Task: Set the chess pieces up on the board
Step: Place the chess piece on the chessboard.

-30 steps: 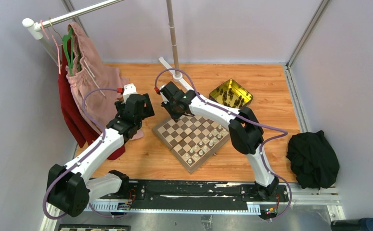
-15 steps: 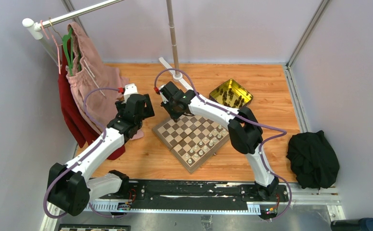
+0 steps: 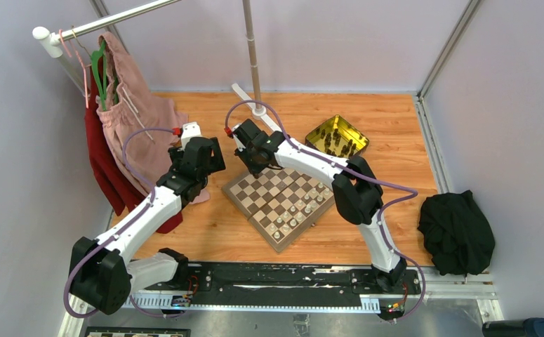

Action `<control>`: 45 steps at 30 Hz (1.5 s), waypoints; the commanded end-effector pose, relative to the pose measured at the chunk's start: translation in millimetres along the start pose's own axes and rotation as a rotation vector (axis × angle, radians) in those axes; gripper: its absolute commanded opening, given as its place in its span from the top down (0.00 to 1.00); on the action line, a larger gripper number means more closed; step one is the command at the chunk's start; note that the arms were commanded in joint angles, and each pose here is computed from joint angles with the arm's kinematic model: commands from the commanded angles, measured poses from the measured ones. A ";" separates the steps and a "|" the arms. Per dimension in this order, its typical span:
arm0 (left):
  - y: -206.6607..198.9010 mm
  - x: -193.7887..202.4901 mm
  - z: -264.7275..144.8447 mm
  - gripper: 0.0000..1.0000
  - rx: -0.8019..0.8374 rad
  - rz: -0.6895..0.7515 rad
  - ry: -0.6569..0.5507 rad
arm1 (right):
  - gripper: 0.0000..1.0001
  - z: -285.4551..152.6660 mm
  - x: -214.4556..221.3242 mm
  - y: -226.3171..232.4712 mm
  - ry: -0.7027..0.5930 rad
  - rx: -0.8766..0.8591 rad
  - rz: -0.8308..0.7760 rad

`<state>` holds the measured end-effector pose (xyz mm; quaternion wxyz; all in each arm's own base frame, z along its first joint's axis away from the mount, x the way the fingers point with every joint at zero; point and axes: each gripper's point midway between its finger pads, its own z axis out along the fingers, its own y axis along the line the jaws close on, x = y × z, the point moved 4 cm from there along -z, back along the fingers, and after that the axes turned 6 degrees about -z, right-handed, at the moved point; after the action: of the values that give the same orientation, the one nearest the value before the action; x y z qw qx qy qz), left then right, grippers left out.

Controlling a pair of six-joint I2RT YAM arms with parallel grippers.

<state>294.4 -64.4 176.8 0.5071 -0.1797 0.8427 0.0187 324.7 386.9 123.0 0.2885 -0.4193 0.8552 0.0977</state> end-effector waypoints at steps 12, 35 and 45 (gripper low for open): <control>1.0 -3.3 2.4 0.00 -0.019 -0.002 -0.008 | 1.00 5.4 5.3 -10.2 0.031 0.018 0.011; -1.8 -0.2 6.6 0.00 -0.018 -0.001 0.005 | 0.85 13.8 10.0 -13.2 0.043 -0.028 0.032; -5.6 -3.7 8.6 0.00 -0.015 0.000 0.005 | 0.67 8.1 -1.1 -15.1 0.012 -0.027 0.016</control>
<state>297.5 -65.9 165.4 0.4923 -0.1753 0.8521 0.0286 335.6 379.2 117.8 0.2807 -0.4095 0.8616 0.1060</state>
